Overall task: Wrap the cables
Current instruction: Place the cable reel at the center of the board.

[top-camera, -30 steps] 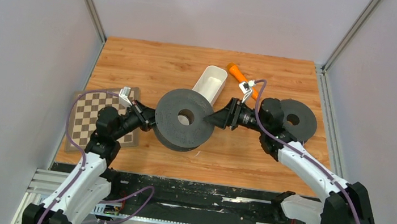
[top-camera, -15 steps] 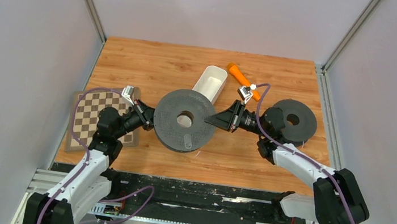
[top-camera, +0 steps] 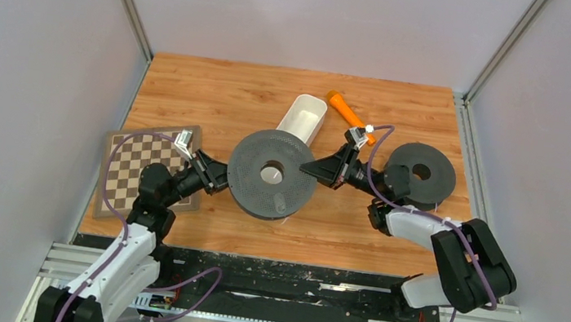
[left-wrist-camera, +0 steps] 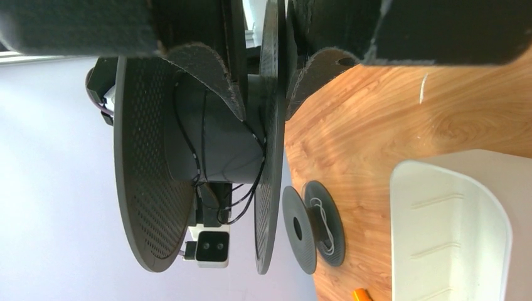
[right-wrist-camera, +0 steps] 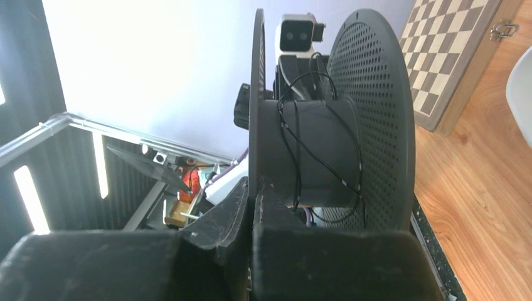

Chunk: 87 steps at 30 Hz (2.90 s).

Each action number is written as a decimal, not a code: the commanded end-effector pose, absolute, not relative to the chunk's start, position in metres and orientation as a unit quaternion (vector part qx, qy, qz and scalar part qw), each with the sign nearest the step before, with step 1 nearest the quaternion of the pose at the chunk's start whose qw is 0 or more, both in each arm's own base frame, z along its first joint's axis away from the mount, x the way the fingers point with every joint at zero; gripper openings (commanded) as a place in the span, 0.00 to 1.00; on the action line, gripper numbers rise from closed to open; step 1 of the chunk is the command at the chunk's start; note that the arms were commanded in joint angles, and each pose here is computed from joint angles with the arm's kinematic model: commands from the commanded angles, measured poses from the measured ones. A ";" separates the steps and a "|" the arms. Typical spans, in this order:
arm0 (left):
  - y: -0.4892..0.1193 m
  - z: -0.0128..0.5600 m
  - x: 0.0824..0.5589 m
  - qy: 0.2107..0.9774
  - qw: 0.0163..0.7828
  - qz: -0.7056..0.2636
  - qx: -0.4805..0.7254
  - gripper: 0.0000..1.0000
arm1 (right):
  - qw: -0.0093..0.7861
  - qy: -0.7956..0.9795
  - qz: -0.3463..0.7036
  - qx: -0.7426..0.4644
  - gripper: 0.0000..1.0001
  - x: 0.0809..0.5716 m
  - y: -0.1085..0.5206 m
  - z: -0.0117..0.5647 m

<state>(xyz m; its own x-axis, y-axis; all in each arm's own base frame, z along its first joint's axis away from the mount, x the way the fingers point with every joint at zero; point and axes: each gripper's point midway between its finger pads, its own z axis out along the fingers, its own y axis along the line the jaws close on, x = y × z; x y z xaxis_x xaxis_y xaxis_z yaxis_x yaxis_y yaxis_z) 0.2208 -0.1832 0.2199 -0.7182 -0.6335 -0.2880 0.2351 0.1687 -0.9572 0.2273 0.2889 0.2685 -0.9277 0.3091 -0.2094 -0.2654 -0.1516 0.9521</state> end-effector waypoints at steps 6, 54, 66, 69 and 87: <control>-0.181 0.220 0.213 0.672 0.362 -0.631 -0.137 0.36 | 0.244 0.565 0.786 0.062 0.00 0.251 0.267 0.298; -0.175 0.237 0.208 0.713 0.407 -0.566 -0.077 0.42 | 0.378 0.637 0.651 0.164 0.00 0.313 0.125 0.209; -0.172 0.262 0.204 0.708 0.440 -0.551 -0.048 0.44 | 0.343 0.645 0.660 0.176 0.00 0.328 0.126 0.162; -0.172 0.267 0.205 0.709 0.444 -0.547 -0.042 0.45 | 0.339 0.651 0.654 0.184 0.00 0.331 0.125 0.149; -0.174 0.274 0.209 0.710 0.447 -0.544 -0.026 0.45 | 0.310 0.691 0.605 0.245 0.34 0.333 0.120 0.102</control>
